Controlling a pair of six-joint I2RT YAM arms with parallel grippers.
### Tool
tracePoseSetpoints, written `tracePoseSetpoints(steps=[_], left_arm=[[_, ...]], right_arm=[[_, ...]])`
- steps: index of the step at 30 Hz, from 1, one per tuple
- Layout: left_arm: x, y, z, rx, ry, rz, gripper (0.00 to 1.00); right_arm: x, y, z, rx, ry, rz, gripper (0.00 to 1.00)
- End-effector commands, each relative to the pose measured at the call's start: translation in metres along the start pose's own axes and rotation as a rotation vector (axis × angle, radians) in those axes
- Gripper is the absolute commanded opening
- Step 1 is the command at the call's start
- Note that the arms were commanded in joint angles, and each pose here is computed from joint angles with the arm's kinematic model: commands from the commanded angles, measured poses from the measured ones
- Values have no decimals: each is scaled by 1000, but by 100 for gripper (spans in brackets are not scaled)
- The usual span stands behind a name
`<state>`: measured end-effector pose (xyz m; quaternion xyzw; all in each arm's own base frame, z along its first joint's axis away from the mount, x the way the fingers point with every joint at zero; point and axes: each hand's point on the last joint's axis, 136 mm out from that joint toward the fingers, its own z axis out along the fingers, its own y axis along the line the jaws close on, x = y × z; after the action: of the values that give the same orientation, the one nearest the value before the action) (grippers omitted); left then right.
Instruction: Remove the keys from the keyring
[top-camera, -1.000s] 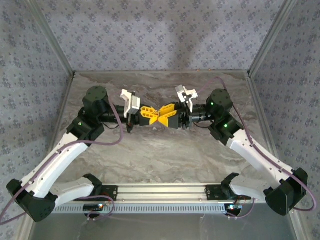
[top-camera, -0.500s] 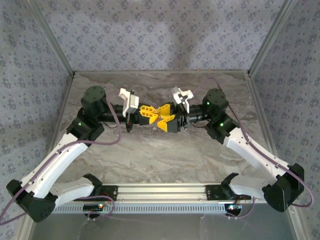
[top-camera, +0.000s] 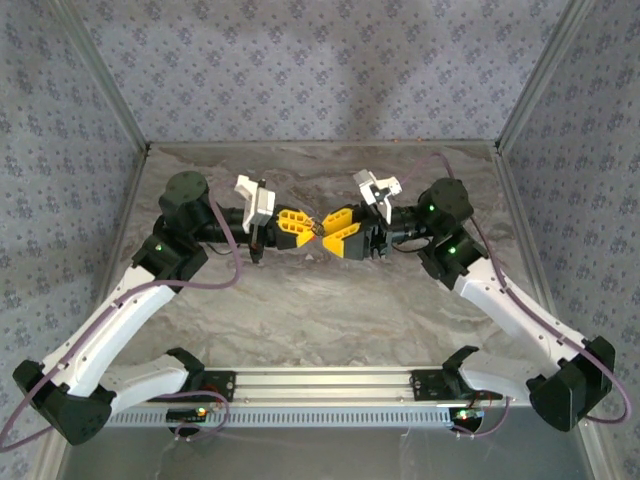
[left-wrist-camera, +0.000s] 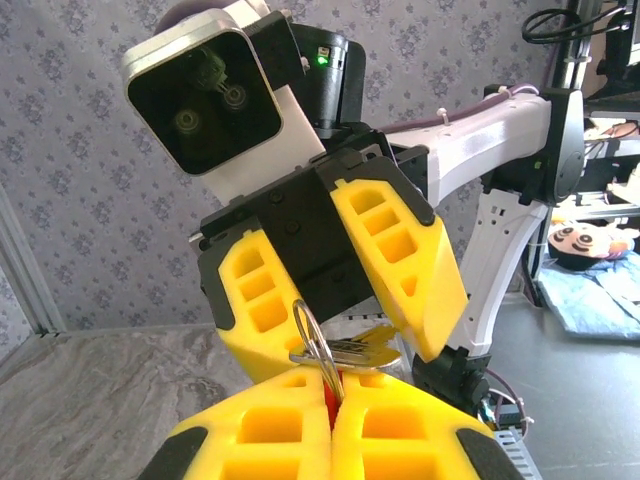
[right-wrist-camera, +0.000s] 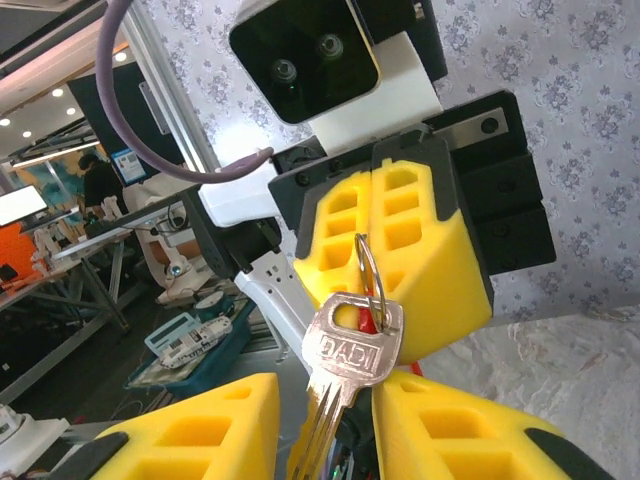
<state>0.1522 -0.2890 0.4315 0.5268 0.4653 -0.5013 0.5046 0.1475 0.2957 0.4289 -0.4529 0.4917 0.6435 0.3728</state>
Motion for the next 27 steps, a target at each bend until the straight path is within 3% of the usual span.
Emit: tracePoseSetpoints(steps=[1,10,13,19,20,21,23,26,27], left_arm=[[-1,0,-1,8,-8,10,0],[2,1,0,-21,3,35,0],[6,-2,2,-18,23,53,0],[12,-1,3,-56,45,87,0],[12,0,3,-67,47,94,0],[13,0,4,-74,48,104,0],[14,-1,4,-82,56,125,0],[18,0,5,-95,77,138,0],[19,0,5,-99,81,138,0]], right_arm=[[-11,12,2,-21,2,-30,28],[-11,-5,11,21,-3,21,27],[-13,-8,12,37,-10,27,36],[-14,-9,12,38,-8,42,25],[-14,-11,12,44,-9,47,27],[-14,-12,12,53,-11,55,36],[-13,-15,12,54,-13,66,40],[-13,-13,13,36,-7,72,21],[-13,-13,13,37,-7,73,20]])
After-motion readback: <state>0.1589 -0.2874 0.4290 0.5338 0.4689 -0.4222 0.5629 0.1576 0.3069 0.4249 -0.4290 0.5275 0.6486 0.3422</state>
